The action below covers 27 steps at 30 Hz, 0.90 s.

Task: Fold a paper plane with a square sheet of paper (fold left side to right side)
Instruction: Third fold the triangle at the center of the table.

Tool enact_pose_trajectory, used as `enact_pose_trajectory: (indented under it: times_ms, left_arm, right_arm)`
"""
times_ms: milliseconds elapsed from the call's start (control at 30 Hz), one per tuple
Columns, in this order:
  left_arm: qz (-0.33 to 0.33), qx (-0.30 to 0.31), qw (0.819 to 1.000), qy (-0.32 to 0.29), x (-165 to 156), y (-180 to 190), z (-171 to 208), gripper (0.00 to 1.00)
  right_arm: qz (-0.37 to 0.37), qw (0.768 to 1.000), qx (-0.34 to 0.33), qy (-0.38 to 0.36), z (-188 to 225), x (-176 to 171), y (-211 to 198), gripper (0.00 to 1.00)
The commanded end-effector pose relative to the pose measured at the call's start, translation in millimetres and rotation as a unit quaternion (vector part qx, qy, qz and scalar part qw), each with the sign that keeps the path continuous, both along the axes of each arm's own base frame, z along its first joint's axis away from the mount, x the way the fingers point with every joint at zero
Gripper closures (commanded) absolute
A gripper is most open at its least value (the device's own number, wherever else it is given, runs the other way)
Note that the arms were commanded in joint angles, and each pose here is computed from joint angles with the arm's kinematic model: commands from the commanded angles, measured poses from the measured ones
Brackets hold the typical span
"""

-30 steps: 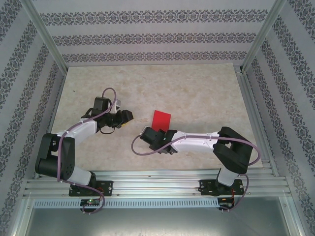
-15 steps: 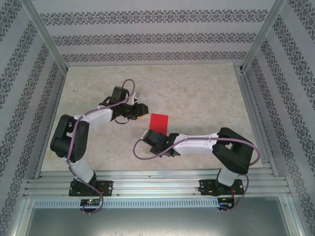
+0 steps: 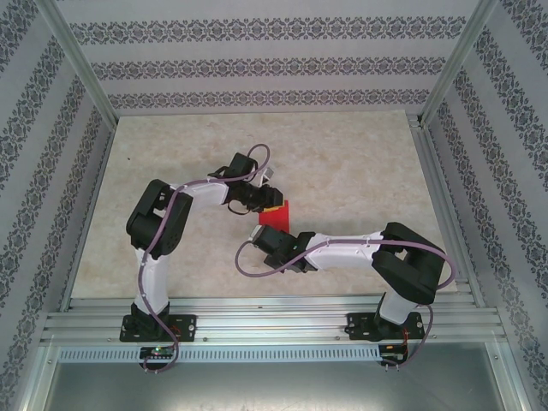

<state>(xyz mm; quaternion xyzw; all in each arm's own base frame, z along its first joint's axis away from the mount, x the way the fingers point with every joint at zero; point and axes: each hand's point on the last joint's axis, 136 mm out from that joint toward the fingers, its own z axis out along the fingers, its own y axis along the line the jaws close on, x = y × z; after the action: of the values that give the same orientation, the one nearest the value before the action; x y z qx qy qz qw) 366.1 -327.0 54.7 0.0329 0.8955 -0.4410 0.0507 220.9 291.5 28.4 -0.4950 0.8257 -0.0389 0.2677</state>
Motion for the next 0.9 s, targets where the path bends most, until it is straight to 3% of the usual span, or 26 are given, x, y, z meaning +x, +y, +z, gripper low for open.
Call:
enact_pose_trajectory:
  times_ms: [0, 700, 867]
  left_arm:
    - [-0.008, 0.008, 1.0, -0.003, 0, -2, -7, 0.66]
    - [-0.001, 0.024, 1.0, 0.01, -2, 2, -31, 0.68]
    - [-0.001, 0.023, 1.0, 0.013, -2, 1, -35, 0.69]
  right_arm:
    - [-0.01, 1.0, 0.019, -0.004, 7, 5, 5, 0.96]
    - [-0.004, 0.999, 0.049, 0.021, 16, 8, 33, 0.75]
    - [-0.009, 0.998, 0.051, 0.018, 18, 11, 36, 0.73]
